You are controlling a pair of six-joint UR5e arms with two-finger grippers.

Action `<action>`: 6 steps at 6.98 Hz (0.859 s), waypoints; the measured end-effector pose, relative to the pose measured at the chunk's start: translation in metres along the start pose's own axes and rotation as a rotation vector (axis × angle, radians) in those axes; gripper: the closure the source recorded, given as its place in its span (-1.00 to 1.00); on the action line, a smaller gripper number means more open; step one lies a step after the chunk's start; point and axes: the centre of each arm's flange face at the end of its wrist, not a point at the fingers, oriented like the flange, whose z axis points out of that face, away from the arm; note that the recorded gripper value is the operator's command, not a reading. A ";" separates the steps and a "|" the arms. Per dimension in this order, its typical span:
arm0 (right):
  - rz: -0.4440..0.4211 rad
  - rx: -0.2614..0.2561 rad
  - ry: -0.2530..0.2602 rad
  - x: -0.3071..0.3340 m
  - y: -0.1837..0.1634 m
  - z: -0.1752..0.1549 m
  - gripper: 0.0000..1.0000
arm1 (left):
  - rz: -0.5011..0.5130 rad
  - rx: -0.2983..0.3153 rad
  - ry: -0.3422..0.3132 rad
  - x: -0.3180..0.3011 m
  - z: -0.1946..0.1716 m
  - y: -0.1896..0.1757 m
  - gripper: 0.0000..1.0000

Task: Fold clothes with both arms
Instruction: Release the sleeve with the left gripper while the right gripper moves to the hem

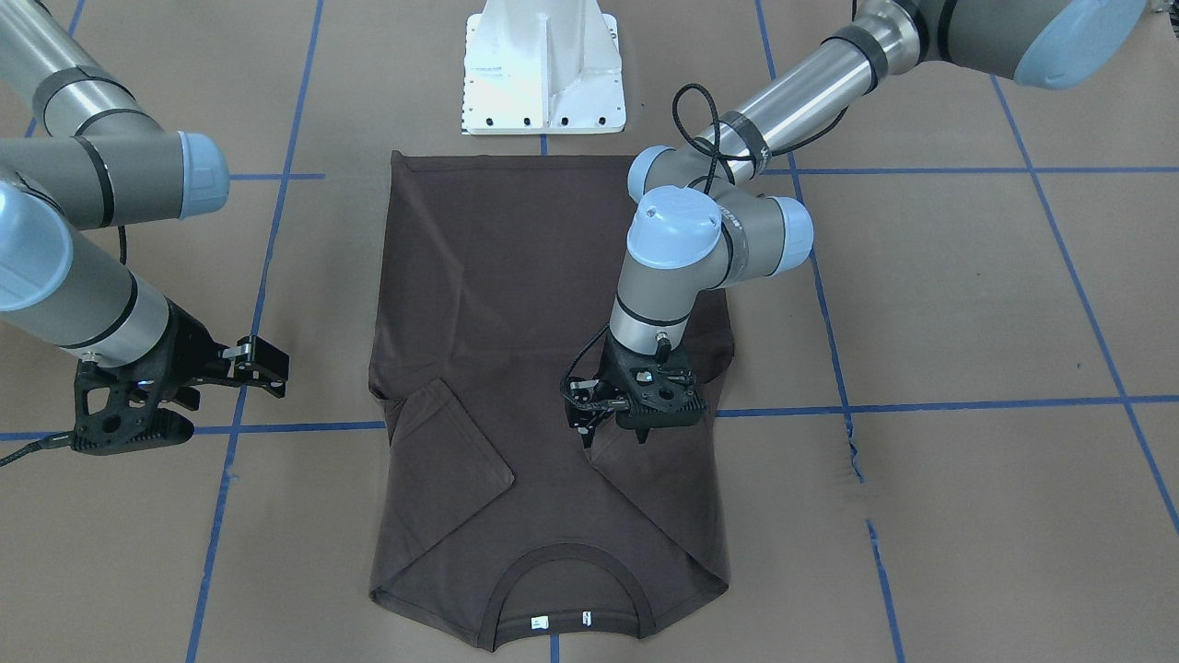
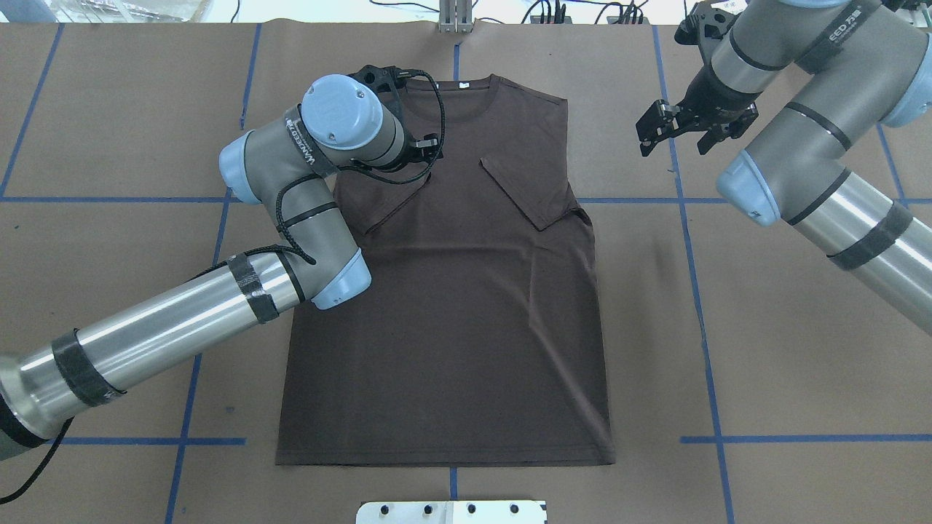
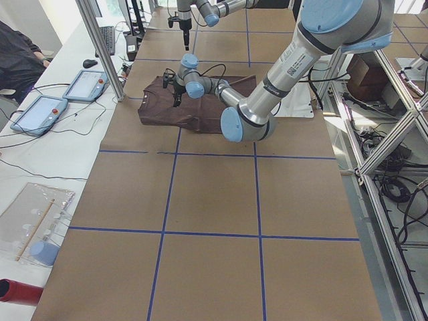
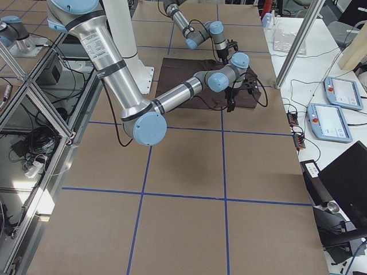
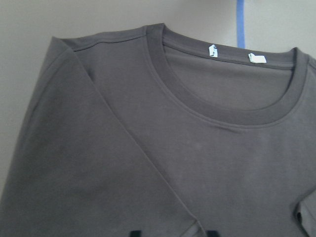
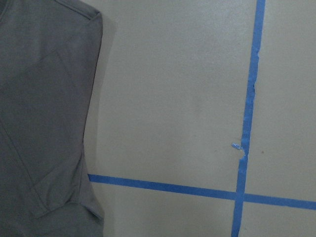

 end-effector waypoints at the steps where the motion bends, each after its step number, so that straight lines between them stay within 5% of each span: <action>1: 0.029 0.009 -0.014 -0.003 0.018 -0.003 -1.00 | 0.021 -0.040 -0.007 -0.012 -0.016 0.009 -1.00; 4: 0.153 0.087 0.006 -0.031 0.169 0.023 -1.00 | 0.172 -0.076 -0.024 -0.078 -0.120 0.056 -1.00; 6: 0.248 0.129 0.011 -0.084 0.288 0.061 -1.00 | 0.189 -0.073 -0.008 -0.103 -0.155 0.072 -1.00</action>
